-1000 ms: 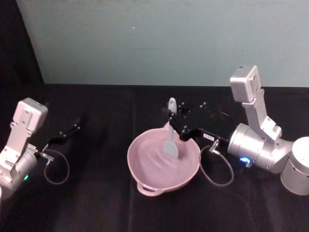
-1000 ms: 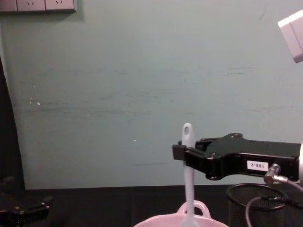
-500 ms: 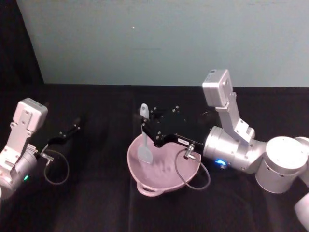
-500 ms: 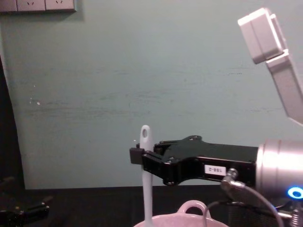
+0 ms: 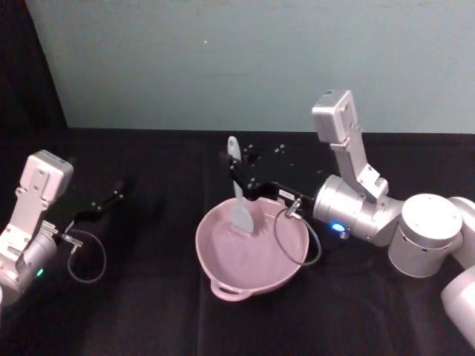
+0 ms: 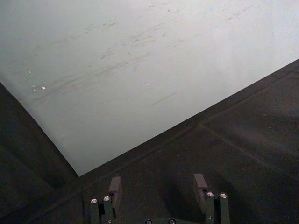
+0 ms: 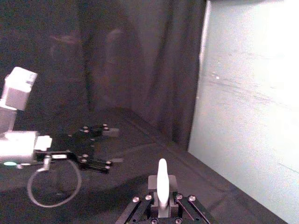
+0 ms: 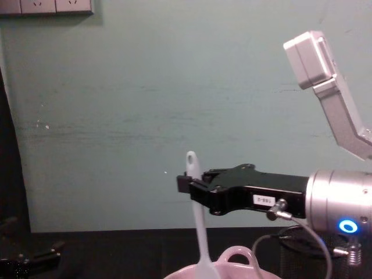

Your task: Use the one hand to pick up the spoon and stir the clear water in the bowl.

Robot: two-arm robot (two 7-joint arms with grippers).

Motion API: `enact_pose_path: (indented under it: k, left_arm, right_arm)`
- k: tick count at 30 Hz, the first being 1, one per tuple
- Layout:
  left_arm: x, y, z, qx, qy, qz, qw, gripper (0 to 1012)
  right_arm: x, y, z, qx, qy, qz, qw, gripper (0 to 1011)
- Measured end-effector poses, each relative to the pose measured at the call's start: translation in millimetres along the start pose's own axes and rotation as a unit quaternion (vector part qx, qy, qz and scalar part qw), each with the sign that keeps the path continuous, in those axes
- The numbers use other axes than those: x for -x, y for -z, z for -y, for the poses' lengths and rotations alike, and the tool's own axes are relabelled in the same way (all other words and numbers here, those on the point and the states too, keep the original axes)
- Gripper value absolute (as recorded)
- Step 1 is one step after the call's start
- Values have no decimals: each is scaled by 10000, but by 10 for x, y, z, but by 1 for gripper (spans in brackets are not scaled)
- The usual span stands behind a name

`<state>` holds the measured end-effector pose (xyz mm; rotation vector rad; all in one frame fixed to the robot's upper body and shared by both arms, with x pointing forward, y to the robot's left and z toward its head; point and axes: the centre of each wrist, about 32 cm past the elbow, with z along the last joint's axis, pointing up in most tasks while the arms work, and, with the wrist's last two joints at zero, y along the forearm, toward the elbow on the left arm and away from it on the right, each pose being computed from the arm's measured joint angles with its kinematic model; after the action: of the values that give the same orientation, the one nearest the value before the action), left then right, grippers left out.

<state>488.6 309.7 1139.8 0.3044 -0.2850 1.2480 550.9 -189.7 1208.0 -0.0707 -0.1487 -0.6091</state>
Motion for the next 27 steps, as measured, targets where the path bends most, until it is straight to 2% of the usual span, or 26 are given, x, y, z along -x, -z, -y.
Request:
enact_pose_path:
  k: [5, 10, 14, 19, 25, 27]
  left_arm:
    - [0, 0, 0, 0, 0, 0, 10000, 1005]
    - [0, 0, 0, 0, 0, 0, 10000, 1005]
    - [0, 0, 0, 0, 0, 0, 10000, 1005]
    - [0, 0, 0, 0, 0, 0, 10000, 1005]
    - [0, 0, 0, 0, 0, 0, 10000, 1005]
    - [0, 0, 0, -1, 0, 0, 10000, 1005]
  right_arm:
    - [-76, -8, 109, 38, 241, 73, 9997, 121]
    - [-82, -45, 235, 147, 348, 164, 9992, 120]
    - [-37, -74, 318, 245, 305, 198, 9990, 121]
    - [67, -105, 384, 185, 112, 143, 9997, 121]
    - [161, -118, 348, 73, -182, 39, 9998, 121]
    - [193, -106, 293, 31, -320, -30, 9995, 121]
